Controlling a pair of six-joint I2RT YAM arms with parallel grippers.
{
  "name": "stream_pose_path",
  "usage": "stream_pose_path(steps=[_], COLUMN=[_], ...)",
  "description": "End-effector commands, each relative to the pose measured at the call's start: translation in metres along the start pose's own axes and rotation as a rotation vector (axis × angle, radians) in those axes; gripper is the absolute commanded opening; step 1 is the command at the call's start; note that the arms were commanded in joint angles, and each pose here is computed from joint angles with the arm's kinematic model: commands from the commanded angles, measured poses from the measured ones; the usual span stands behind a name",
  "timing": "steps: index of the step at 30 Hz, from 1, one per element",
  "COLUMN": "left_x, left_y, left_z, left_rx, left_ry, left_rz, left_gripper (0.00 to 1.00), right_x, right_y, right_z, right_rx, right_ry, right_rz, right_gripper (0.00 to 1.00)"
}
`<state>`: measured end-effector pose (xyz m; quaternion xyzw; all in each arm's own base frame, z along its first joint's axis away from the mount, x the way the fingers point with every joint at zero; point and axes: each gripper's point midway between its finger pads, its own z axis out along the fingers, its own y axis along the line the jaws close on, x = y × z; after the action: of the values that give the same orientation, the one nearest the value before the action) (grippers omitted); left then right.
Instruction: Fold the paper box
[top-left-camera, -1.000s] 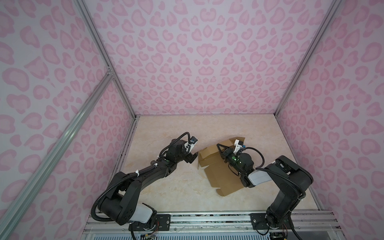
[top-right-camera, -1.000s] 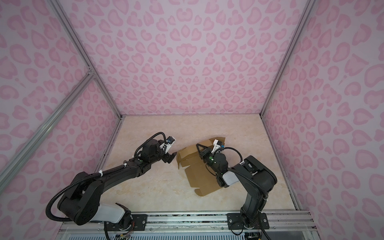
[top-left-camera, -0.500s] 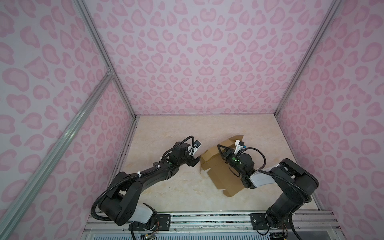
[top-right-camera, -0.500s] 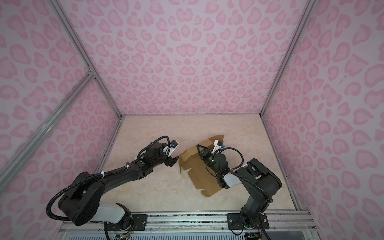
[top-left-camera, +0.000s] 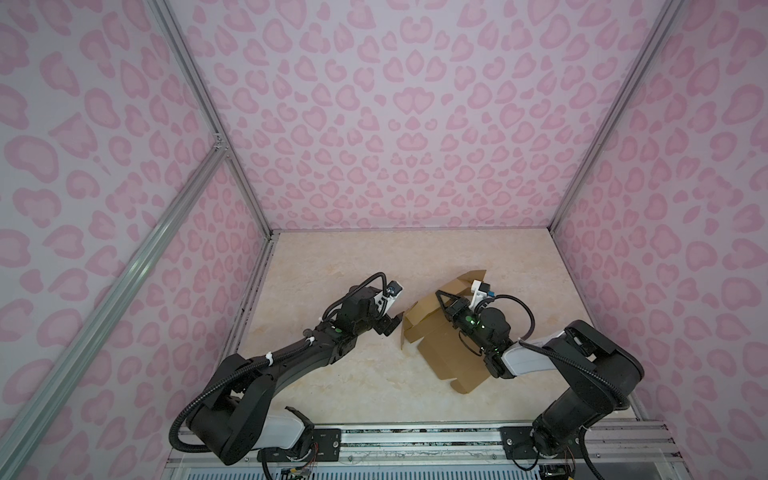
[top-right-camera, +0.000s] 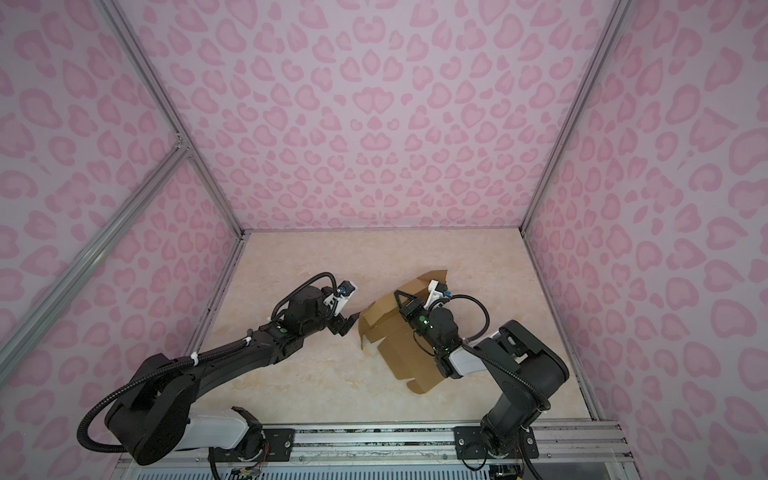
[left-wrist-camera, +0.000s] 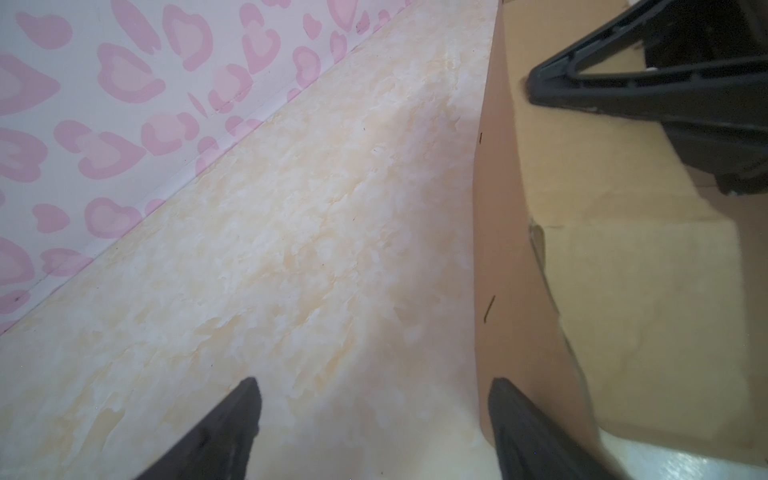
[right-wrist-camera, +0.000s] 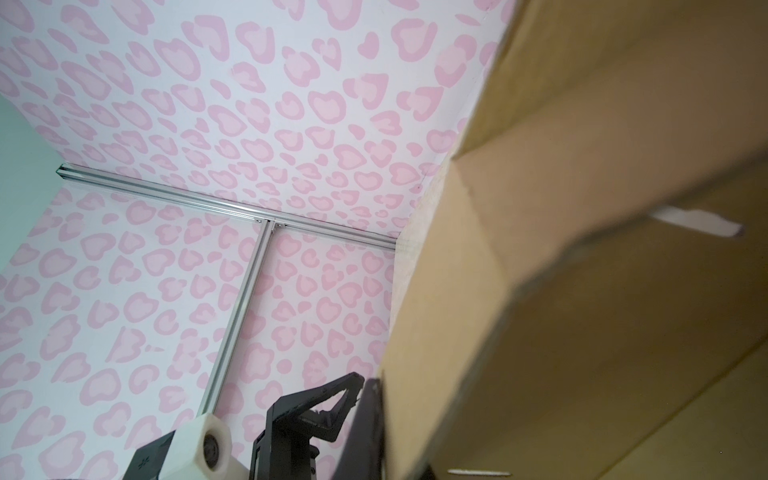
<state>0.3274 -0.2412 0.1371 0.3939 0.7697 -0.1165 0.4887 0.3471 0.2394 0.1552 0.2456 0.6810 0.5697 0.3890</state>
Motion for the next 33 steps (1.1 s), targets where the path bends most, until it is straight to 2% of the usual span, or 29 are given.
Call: stream_pose_path(steps=[1, 6, 15, 33], left_x=[-0.005, -0.001, 0.003, 0.000], left_y=[-0.006, -0.014, -0.032, -0.043], left_z=[-0.003, -0.002, -0.005, -0.007], left_rx=[0.035, 0.073, 0.158, 0.212], left_ry=[-0.002, 0.023, 0.073, 0.126], left_rz=[-0.014, -0.041, -0.069, -0.191], left_gripper=[0.89, 0.89, 0.89, 0.88], right_x=[0.002, 0.002, 0.004, 0.001], right_y=[-0.025, -0.028, -0.028, -0.028], right_z=[-0.003, -0.006, -0.005, -0.012], right_rx=[0.115, 0.161, 0.165, 0.163], right_ry=[0.014, 0.023, 0.041, 0.064], right_rz=[-0.064, -0.126, -0.127, -0.128], right_gripper=[0.07, 0.07, 0.07, 0.06])
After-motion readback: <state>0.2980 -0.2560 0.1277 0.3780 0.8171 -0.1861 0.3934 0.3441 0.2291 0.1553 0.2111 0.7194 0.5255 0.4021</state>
